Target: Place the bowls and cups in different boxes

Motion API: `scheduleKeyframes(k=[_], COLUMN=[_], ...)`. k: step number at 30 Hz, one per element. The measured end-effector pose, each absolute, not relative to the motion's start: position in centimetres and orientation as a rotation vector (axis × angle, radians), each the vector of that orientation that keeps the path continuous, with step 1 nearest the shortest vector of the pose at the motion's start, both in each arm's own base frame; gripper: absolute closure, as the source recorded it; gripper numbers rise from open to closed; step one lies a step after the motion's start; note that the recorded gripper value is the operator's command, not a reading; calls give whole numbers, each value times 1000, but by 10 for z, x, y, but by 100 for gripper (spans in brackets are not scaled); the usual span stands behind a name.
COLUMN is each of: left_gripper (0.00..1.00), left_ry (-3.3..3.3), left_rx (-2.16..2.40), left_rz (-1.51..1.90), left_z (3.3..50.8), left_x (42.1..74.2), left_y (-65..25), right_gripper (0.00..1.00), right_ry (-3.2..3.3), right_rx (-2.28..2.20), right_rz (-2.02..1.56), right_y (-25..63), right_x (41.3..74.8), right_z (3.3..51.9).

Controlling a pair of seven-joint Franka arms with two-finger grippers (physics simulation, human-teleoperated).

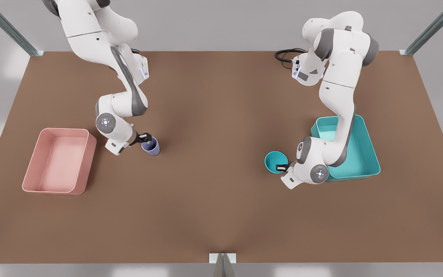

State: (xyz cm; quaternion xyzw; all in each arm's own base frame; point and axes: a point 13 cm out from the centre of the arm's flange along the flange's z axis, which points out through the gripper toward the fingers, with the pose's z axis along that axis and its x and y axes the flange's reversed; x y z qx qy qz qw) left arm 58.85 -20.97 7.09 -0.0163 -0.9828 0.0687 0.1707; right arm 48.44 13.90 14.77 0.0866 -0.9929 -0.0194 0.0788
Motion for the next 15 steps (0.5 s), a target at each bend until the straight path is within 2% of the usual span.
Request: scheduleKeyframes(k=[9,12,14,15], left_gripper=[79,79,79,79], left_ry=[-2802,-2812,-2845,-2873], left_rx=[-65,-73,-19,39], left_rz=[230,230,212,212], left_z=[89,126,172,204], left_x=[596,600,611,619], left_y=[-213,-206,-170,-139], right_gripper=[0,0,0,12], right_ry=[-2985,-2984,-2985,-2986], right_rx=[214,202,195,191], right_rz=[-50,-47,-45,-45], right_y=[140,139,139,139], right_x=[482,481,481,481], right_z=[113,100,94,91])
